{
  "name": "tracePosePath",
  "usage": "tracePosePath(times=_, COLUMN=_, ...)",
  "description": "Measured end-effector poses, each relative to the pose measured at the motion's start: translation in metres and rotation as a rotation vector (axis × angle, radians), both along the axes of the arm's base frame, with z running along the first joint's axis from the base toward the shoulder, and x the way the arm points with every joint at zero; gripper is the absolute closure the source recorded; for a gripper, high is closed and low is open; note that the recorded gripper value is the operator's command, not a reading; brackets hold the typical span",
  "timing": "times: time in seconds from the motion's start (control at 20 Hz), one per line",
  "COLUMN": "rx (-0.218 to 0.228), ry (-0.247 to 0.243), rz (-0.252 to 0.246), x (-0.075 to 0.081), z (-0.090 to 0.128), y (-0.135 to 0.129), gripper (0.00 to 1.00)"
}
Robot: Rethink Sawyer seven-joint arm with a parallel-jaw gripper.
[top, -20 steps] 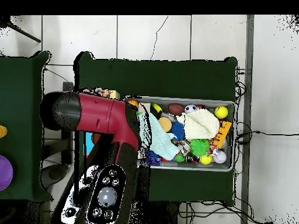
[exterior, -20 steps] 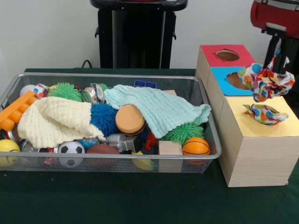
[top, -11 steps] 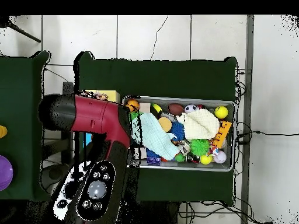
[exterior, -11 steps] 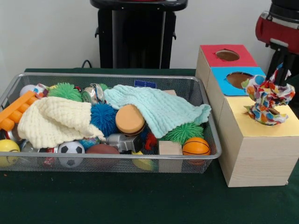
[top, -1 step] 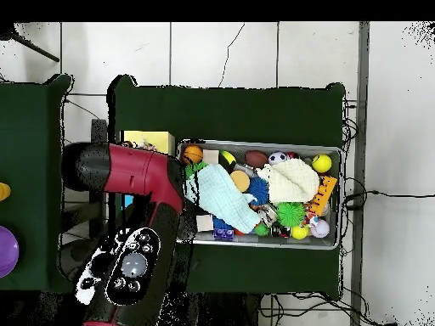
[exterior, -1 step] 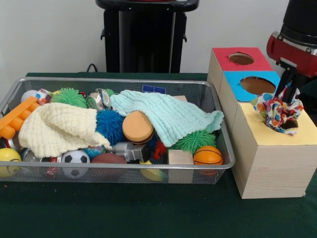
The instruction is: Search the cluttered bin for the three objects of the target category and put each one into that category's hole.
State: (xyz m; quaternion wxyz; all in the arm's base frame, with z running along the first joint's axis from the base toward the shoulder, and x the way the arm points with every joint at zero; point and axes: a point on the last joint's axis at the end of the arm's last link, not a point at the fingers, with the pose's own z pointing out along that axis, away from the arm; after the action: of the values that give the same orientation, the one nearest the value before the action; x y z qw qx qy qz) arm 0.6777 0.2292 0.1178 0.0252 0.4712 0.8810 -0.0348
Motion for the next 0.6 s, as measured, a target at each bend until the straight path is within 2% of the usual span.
tracePosePath(times=0.2, rx=-0.004, ry=0.019, rz=-0.017, x=-0.005, z=-0.014, y=0.003, gripper=1.00)
tracePosePath(times=0.4, rx=-0.003, ry=0.022, rz=-0.023, x=-0.005, z=-0.020, y=0.002, gripper=1.00)
tracePosePath(times=0.6, rx=-0.001, ry=-0.026, rz=-0.035, x=0.002, z=-0.020, y=0.001, gripper=1.00)
